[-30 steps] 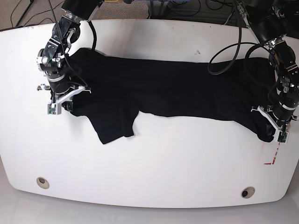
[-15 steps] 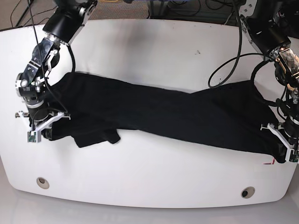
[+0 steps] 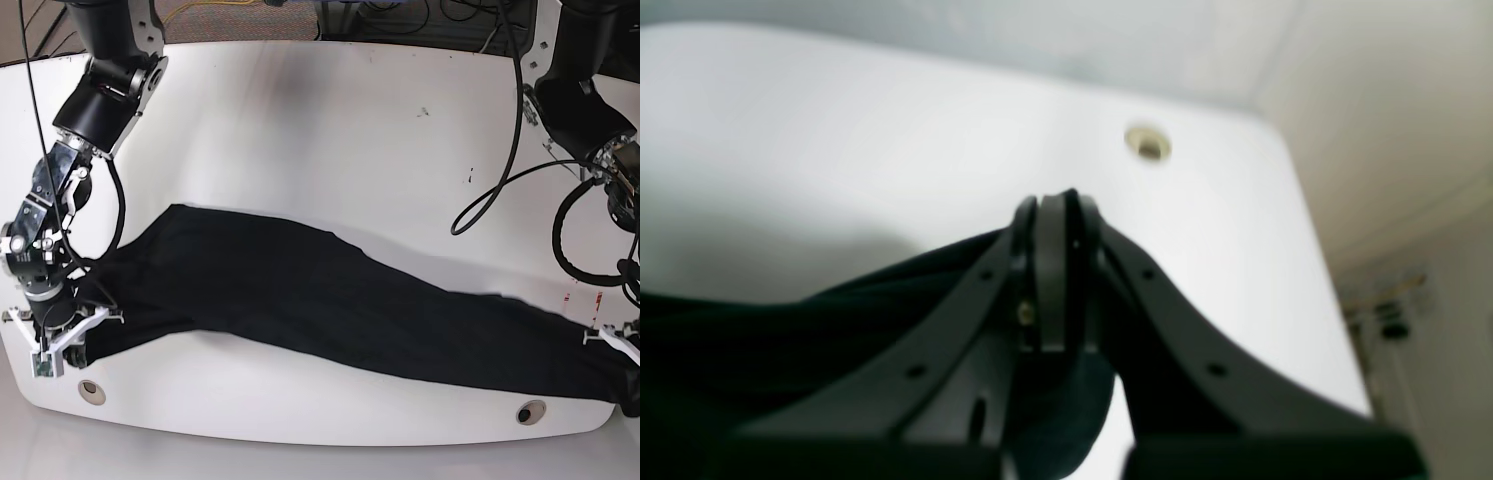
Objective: Layout the t-shirt on the table in an organized manner, then fold the t-shirt properly
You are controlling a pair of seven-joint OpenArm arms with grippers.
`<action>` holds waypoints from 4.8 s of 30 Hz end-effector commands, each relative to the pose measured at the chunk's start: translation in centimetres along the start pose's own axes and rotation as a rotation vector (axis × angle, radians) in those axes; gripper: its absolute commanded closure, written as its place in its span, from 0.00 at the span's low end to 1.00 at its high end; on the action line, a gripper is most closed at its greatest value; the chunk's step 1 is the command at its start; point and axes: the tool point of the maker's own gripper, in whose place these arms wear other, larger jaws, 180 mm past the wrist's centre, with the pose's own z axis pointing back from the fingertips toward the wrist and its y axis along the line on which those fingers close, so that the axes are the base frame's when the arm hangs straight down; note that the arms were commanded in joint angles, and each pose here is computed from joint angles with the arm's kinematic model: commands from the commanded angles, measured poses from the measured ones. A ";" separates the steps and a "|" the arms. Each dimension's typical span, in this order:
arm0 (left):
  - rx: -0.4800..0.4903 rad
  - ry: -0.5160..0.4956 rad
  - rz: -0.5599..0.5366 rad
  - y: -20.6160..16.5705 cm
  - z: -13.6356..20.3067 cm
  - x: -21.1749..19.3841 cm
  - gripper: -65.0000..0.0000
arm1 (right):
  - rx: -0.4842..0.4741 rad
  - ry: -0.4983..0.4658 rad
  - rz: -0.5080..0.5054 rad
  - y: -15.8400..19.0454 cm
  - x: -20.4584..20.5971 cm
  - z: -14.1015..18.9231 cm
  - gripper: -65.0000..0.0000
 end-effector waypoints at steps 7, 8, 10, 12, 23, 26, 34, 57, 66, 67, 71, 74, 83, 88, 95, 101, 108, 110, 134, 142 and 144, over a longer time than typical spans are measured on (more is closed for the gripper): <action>0.082 -0.222 0.033 3.4 1.4 8.5 0.99 | -0.036 -0.141 0.060 -2.5 9.7 -0.4 1.00; 0.090 -0.242 0.037 3.8 1.6 9.3 0.99 | -0.037 -0.161 0.062 -2.6 11.1 -0.4 1.00; 0.102 -0.273 0.043 4.3 1.9 10.6 0.99 | -0.047 -0.192 0.069 -3.2 13.2 -0.3 1.00; 0.115 -0.306 0.050 4.9 2.4 11.9 0.99 | -0.060 -0.225 0.078 -3.8 15.4 0.1 1.00; 0.203 -0.416 0.055 9.2 4.8 16.7 0.99 | -0.106 -0.333 0.118 -7.4 25.5 1.9 1.00; 0.212 -0.417 0.054 9.8 4.9 16.9 0.99 | -0.117 -0.350 0.106 -8.3 26.9 2.5 1.00; 0.233 -0.408 0.041 10.7 5.2 16.7 0.99 | -0.147 -0.357 0.089 -10.3 27.9 3.3 1.00; 0.169 -0.135 -0.020 6.6 3.0 4.5 0.99 | -0.122 -0.102 0.048 -8.1 9.3 3.7 1.00; 0.142 0.080 -0.018 5.8 4.0 -5.3 0.99 | -0.064 0.076 -0.057 -4.8 -3.5 5.5 1.00; 0.137 0.097 -0.014 5.8 4.2 -6.2 0.99 | -0.058 0.090 -0.067 -4.5 -4.5 5.7 1.00; 0.104 0.190 0.007 5.3 5.8 -11.0 0.99 | -0.012 0.160 -0.142 -2.2 -10.0 7.3 1.00; 0.086 0.250 0.018 4.8 6.9 -13.8 0.99 | 0.011 0.204 -0.178 -0.9 -13.1 8.3 1.00; 0.025 0.441 -0.011 3.6 10.7 -21.0 0.99 | 0.057 0.297 -0.266 3.0 -19.9 11.3 1.00; -0.008 0.530 -0.023 2.7 12.7 -24.0 0.99 | 0.061 0.330 -0.290 4.0 -22.0 12.6 1.00; -0.022 0.614 -0.038 2.5 14.9 -26.4 0.99 | 0.069 0.375 -0.309 4.9 -23.8 13.8 1.00; -0.033 0.653 -0.050 2.4 15.9 -27.4 0.99 | 0.073 0.406 -0.317 5.5 -25.0 14.7 1.00; -0.046 0.693 -0.062 2.2 17.0 -28.5 0.99 | 0.106 0.422 -0.300 6.2 -25.6 15.3 1.00; -0.048 0.703 -0.066 2.2 17.2 -28.7 0.99 | 0.105 0.425 -0.306 6.3 -25.8 15.4 1.00; -0.188 0.624 -0.102 -2.5 13.6 -26.7 0.38 | 0.106 0.401 -0.315 6.5 -25.1 14.7 1.00; -0.263 0.440 -0.091 -6.3 7.9 -21.0 0.39 | 0.106 0.394 -0.316 6.5 -24.8 14.5 1.00; -0.264 0.413 -0.046 -7.1 6.5 -19.9 0.39 | 0.107 0.392 -0.317 6.5 -24.8 14.4 1.00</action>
